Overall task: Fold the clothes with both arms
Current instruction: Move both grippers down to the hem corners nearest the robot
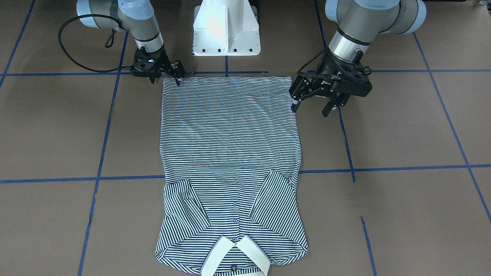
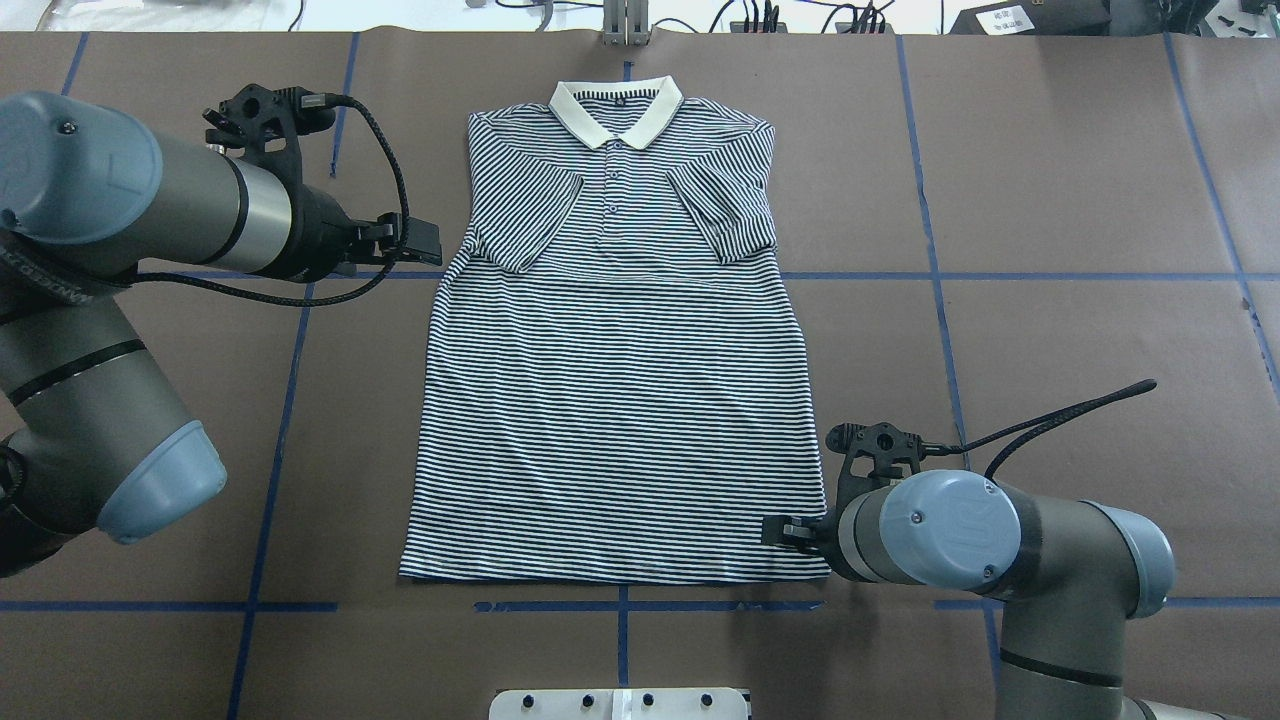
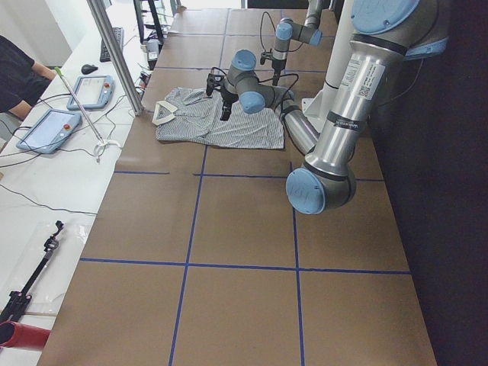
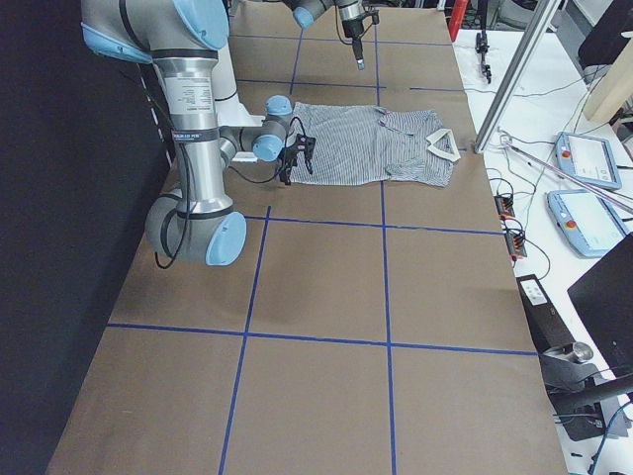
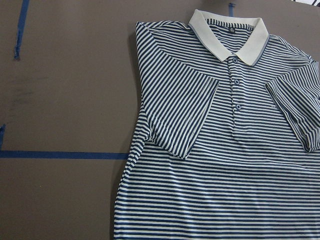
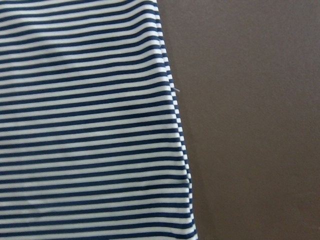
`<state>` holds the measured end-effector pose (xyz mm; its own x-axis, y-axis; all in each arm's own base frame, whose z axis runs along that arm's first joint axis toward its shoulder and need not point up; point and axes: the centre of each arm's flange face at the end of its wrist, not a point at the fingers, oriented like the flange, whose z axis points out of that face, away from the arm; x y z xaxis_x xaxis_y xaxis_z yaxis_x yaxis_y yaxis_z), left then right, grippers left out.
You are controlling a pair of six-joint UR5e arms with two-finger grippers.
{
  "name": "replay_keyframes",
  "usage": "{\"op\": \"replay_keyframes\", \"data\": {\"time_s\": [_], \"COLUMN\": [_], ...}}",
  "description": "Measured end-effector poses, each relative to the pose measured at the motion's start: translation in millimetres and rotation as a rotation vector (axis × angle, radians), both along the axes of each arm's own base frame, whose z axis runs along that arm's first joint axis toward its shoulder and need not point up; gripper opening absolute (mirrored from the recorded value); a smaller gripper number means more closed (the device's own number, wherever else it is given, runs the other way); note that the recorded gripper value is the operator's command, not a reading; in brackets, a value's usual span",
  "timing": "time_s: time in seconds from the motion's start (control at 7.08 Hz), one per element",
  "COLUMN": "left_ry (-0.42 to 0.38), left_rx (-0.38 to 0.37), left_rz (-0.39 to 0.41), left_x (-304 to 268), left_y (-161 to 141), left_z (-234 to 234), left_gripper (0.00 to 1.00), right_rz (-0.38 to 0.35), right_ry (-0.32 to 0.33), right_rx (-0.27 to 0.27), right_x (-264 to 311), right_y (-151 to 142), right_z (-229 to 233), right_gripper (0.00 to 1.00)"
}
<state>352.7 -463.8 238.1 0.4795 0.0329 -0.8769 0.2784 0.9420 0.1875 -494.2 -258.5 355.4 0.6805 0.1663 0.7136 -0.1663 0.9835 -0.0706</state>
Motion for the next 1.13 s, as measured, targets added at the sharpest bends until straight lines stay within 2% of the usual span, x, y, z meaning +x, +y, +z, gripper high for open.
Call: {"op": "replay_keyframes", "data": {"time_s": [0.42, 0.57, 1.13], "left_ry": [0.004, 0.004, 0.003], "left_rx": [0.003, 0.002, 0.001], "left_rz": [0.001, 0.002, 0.004], "left_x": [-0.2, 0.1, 2.2], "left_y": [0.4, 0.4, 0.0], "left_z": [-2.5, -2.2, -2.0], "left_gripper": [1.0, 1.0, 1.0], "right_rz": [-0.014, -0.022, -0.036], "right_ry": [0.027, 0.027, 0.013], "right_rx": [-0.017, -0.023, -0.036], "right_x": [-4.3, -5.0, -3.0], "right_y": [3.3, 4.3, 6.0], "right_z": [1.0, 0.2, -5.7], "right_gripper": [0.03, 0.0, 0.0]}}
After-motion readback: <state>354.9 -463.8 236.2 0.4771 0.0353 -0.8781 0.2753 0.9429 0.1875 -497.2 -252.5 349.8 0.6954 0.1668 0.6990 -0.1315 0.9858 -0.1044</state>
